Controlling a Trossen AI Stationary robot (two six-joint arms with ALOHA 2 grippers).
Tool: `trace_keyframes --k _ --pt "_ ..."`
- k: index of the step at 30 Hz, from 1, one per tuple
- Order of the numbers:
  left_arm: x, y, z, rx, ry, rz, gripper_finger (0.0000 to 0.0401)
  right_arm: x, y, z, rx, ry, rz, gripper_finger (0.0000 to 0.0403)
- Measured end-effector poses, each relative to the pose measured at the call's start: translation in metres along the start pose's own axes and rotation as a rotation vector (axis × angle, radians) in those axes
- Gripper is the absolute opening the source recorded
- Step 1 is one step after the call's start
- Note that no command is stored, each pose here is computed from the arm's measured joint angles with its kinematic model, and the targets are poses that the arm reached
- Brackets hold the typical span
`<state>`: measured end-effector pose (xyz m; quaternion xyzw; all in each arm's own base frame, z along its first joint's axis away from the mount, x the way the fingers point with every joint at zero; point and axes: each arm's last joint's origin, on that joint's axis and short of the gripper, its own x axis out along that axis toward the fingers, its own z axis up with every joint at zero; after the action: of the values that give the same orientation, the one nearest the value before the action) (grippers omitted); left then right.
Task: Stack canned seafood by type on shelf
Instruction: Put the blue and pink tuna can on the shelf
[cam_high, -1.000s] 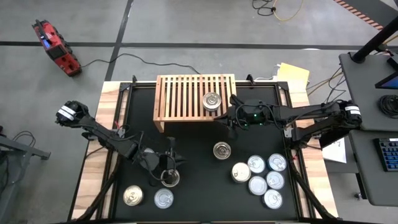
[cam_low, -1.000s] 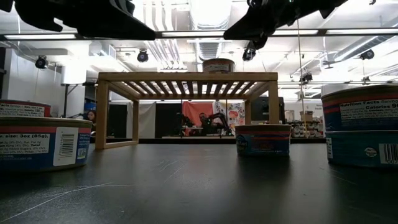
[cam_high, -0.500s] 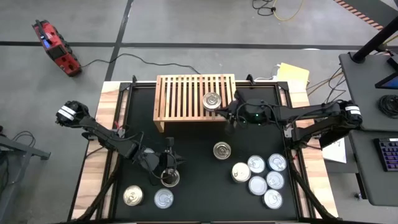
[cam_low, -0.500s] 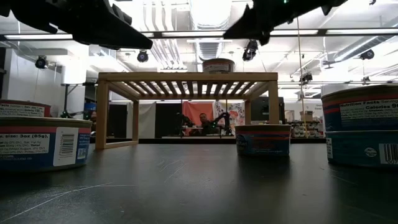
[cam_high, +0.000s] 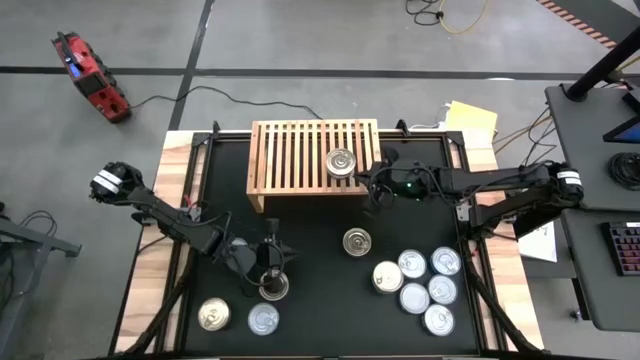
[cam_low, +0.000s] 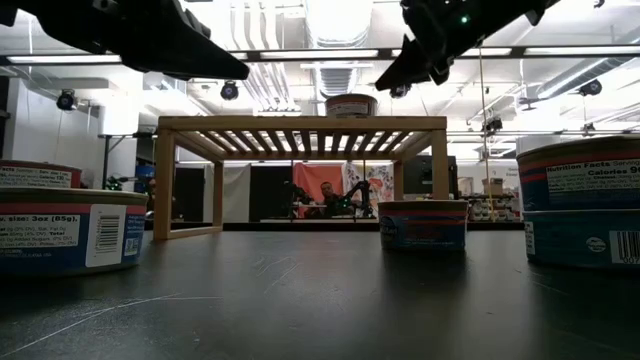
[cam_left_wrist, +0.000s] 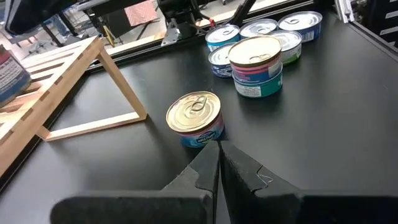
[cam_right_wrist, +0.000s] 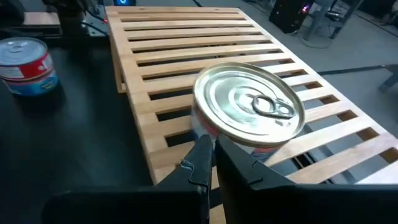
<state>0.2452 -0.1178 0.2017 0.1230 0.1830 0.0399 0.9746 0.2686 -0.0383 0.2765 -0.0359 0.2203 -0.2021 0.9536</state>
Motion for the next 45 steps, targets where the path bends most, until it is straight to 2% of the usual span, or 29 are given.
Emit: trace_keyframes --k 11,31,33,38,45 --pt "-0.001 0.000 0.002 -0.013 -0.011 0.001 0.0000 0.014 -0.005 -0.008 -0.022 0.051 -0.021 0.0013" --pt "-0.001 0.001 0.003 -0.020 -0.022 0.001 0.0000 0.012 -0.006 -0.006 -0.049 0.044 -0.020 0.0013" --pt "-0.001 0.001 0.003 -0.021 -0.022 0.001 0.0000 0.007 -0.006 -0.005 -0.053 0.057 0.007 0.0013" --pt "-0.001 0.001 0.003 -0.019 -0.021 0.002 0.0000 0.006 -0.002 -0.002 -0.045 0.044 0.197 0.0013" --pt "-0.001 0.002 0.006 -0.009 -0.040 0.021 0.0000 0.025 0.004 -0.006 -0.060 0.026 0.195 0.0012"
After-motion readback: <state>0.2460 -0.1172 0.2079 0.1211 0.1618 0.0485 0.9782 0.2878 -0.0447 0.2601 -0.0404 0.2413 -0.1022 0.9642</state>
